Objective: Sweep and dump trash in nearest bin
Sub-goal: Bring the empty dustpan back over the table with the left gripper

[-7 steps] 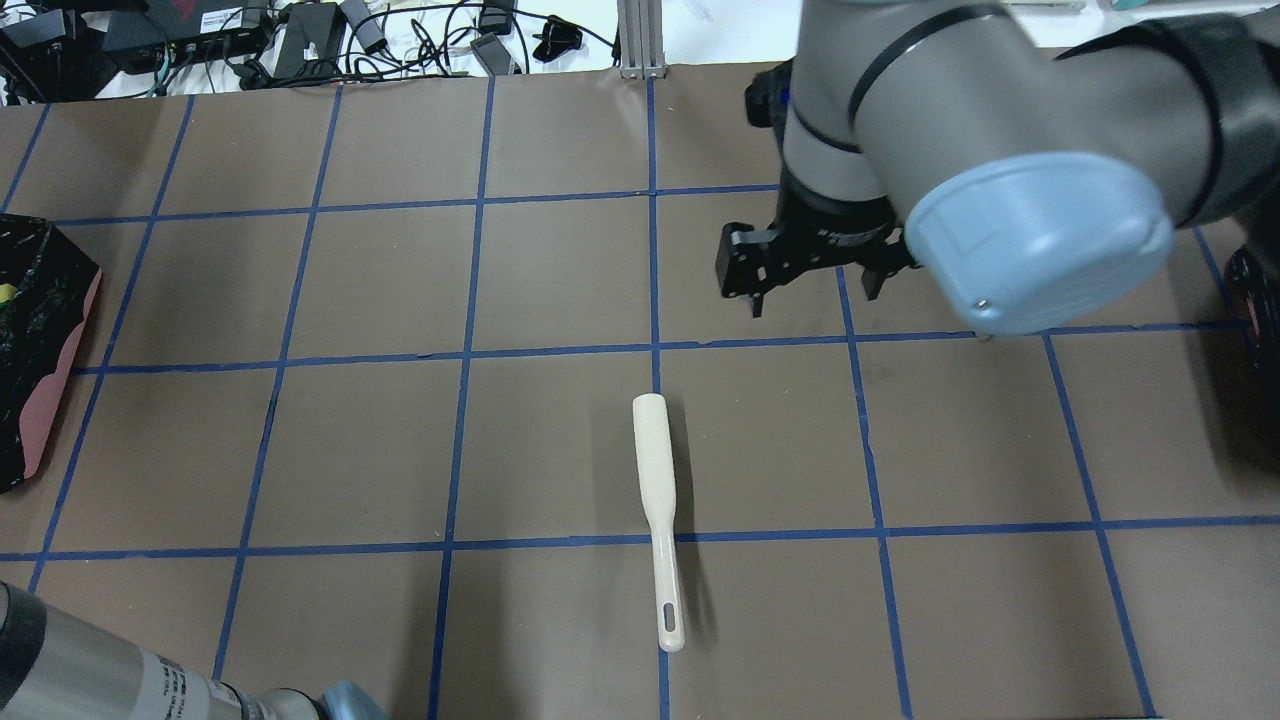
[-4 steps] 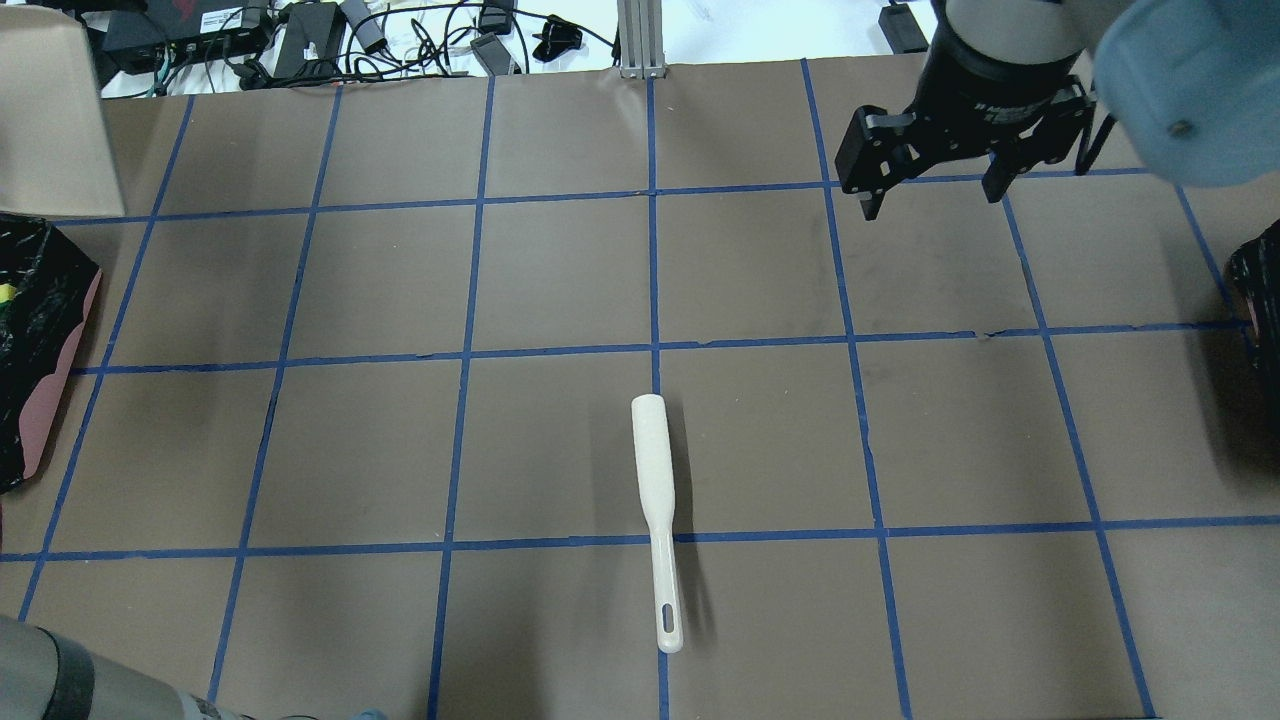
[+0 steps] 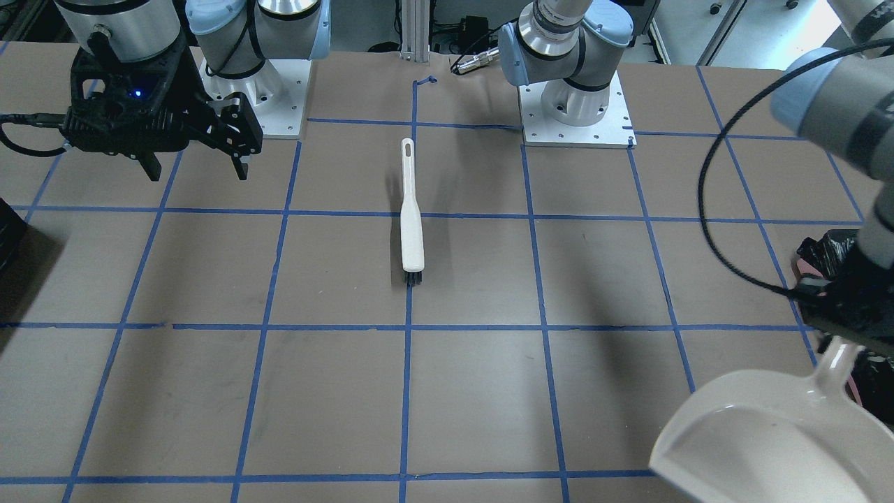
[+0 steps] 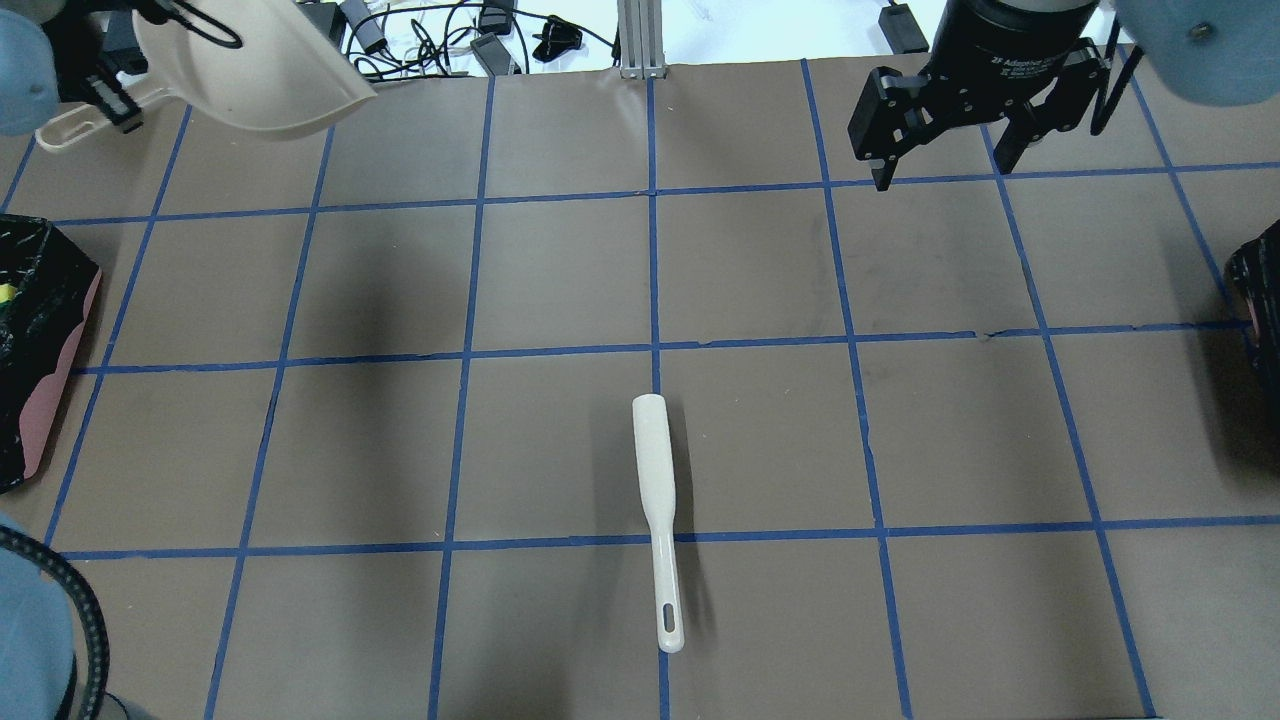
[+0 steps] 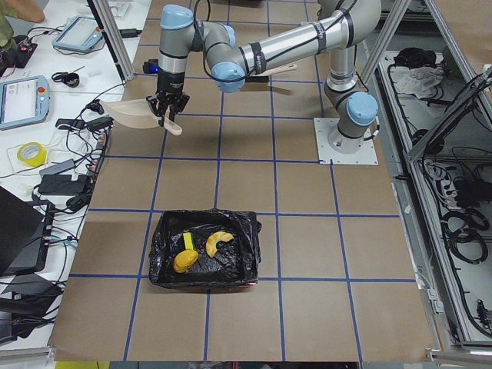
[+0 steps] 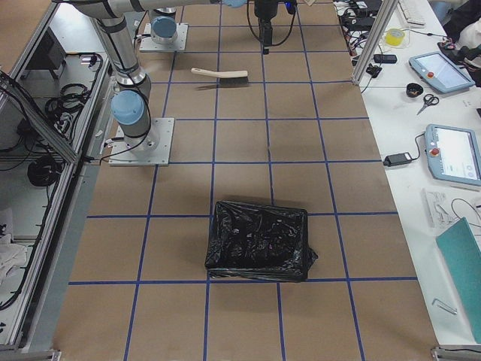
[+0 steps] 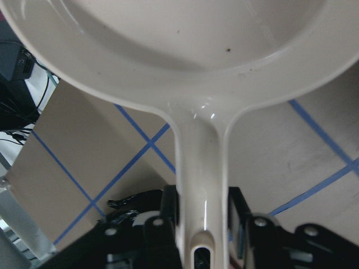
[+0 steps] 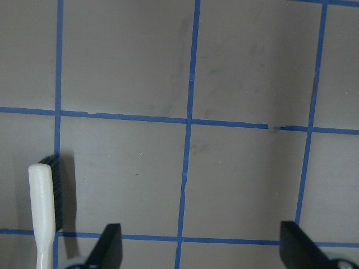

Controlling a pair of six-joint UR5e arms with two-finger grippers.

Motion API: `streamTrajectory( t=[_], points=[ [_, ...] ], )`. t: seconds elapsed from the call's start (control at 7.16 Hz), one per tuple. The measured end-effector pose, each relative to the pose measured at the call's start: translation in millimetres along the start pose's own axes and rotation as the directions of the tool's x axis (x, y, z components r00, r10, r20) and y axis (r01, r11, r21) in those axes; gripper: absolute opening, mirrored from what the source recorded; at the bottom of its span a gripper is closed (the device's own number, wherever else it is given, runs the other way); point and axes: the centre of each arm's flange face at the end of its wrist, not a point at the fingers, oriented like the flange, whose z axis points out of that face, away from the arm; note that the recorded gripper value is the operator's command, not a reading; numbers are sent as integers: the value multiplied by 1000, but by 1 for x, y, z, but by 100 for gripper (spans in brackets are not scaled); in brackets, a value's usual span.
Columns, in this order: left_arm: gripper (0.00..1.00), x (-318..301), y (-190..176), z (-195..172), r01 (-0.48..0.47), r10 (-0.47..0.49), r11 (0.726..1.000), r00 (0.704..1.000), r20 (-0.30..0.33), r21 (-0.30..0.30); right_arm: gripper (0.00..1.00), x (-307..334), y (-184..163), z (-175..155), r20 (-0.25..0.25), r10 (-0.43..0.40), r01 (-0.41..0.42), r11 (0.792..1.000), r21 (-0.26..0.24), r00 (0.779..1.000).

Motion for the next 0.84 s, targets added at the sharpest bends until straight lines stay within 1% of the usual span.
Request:
streamTrajectory(
  t=[0.14, 0.28, 0.42, 0.56, 0.7, 0.84],
  points=[
    [0, 48, -35, 4, 122, -121, 992, 991, -53, 15, 100, 1, -2, 1, -9, 1, -1, 1000, 7, 1000],
    [0, 93, -64, 7, 222, -220, 975, 970, -104, 5, 100, 1, -2, 1, -13, 2, -2, 1000, 13, 1000],
    [0, 132, -86, 11, 320, -319, 947, 933, -169, -23, 100, 1, -3, 1, -15, 3, -3, 1000, 14, 1000],
    [0, 167, -103, 15, 407, -412, 911, 880, -238, -71, 100, 2, -3, 2, -16, 2, -2, 1000, 14, 1000],
    [0, 195, -116, 20, 452, -469, 883, 839, -277, -126, 100, 3, -4, 3, -17, 1, -1, 1000, 12, 1000],
    [0, 224, -128, 23, 476, -509, 861, 811, -290, -179, 100, 5, -4, 3, -23, -2, 2, 1000, 8, 1000]
  ],
)
